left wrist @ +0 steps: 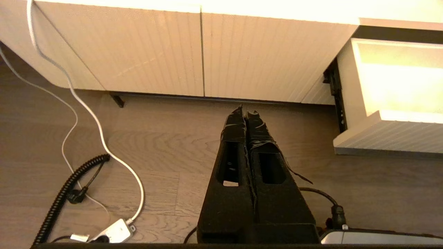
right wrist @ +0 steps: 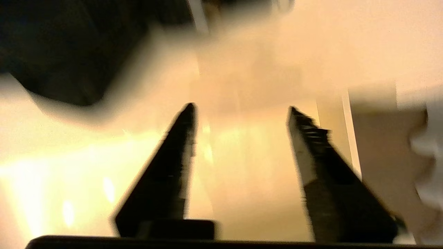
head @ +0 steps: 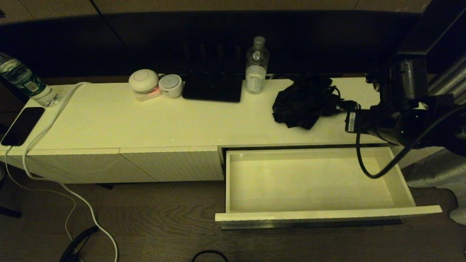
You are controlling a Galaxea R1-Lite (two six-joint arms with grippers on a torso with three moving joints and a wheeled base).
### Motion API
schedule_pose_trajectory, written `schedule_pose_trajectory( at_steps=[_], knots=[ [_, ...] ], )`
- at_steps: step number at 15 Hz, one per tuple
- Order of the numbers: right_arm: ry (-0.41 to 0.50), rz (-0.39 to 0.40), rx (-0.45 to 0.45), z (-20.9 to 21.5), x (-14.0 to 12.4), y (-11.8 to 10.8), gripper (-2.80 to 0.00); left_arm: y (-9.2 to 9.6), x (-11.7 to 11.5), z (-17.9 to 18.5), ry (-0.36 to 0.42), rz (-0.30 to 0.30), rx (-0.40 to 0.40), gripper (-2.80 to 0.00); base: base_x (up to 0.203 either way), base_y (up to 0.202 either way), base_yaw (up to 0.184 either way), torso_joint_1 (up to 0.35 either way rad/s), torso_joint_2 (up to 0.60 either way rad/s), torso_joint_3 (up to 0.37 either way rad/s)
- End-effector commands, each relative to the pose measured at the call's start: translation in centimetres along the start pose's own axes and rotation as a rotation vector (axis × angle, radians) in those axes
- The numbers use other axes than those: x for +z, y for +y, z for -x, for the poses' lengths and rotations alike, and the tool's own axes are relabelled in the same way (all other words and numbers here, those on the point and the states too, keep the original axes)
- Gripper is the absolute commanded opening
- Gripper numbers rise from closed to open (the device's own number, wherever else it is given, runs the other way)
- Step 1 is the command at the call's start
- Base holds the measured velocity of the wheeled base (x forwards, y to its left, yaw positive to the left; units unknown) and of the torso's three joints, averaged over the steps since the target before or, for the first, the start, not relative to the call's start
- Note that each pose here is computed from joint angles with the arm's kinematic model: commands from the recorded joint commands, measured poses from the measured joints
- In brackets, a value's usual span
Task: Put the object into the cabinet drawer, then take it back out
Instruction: Close the drawer
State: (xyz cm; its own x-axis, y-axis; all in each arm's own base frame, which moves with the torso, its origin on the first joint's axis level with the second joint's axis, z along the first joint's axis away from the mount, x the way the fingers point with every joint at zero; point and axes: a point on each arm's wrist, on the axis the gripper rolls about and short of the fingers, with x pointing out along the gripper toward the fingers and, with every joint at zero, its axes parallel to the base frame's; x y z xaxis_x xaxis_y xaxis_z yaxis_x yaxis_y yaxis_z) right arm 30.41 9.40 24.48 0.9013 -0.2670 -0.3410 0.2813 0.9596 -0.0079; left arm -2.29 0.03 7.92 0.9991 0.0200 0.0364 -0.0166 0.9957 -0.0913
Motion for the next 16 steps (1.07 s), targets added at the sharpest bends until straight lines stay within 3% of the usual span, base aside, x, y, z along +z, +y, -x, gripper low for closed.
schedule_pose_trajectory(
  at_steps=[1, 5, 9, 12, 16],
  knots=[
    [0.069, 0.027, 0.013, 2.6, -2.9, -1.9, -2.8, 0.0, 0.0, 0.0, -0.002, 0.001, 0.001, -2.8, 0.0, 0.0, 0.0, 0.0, 0.0, 0.0],
    [0.251, 0.099, 0.037, 5.9, -10.1, -5.1, -2.8, 0.0, 0.0, 0.0, -0.002, 0.001, 0.001, -2.8, 0.0, 0.0, 0.0, 0.0, 0.0, 0.0],
    [0.378, 0.13, 0.098, 8.6, -15.1, -7.1, -2.8, 0.0, 0.0, 0.0, -0.002, 0.001, 0.001, -2.8, 0.0, 0.0, 0.0, 0.0, 0.0, 0.0],
    [0.485, 0.165, 0.178, 9.7, -18.0, -8.0, -2.8, 0.0, 0.0, 0.0, -0.002, 0.001, 0.001, -2.8, 0.0, 0.0, 0.0, 0.0, 0.0, 0.0],
    [0.618, 0.16, 0.281, 9.8, -19.7, -8.1, -2.8, 0.0, 0.0, 0.0, -0.002, 0.001, 0.001, -2.8, 0.0, 0.0, 0.0, 0.0, 0.0, 0.0]
  ],
)
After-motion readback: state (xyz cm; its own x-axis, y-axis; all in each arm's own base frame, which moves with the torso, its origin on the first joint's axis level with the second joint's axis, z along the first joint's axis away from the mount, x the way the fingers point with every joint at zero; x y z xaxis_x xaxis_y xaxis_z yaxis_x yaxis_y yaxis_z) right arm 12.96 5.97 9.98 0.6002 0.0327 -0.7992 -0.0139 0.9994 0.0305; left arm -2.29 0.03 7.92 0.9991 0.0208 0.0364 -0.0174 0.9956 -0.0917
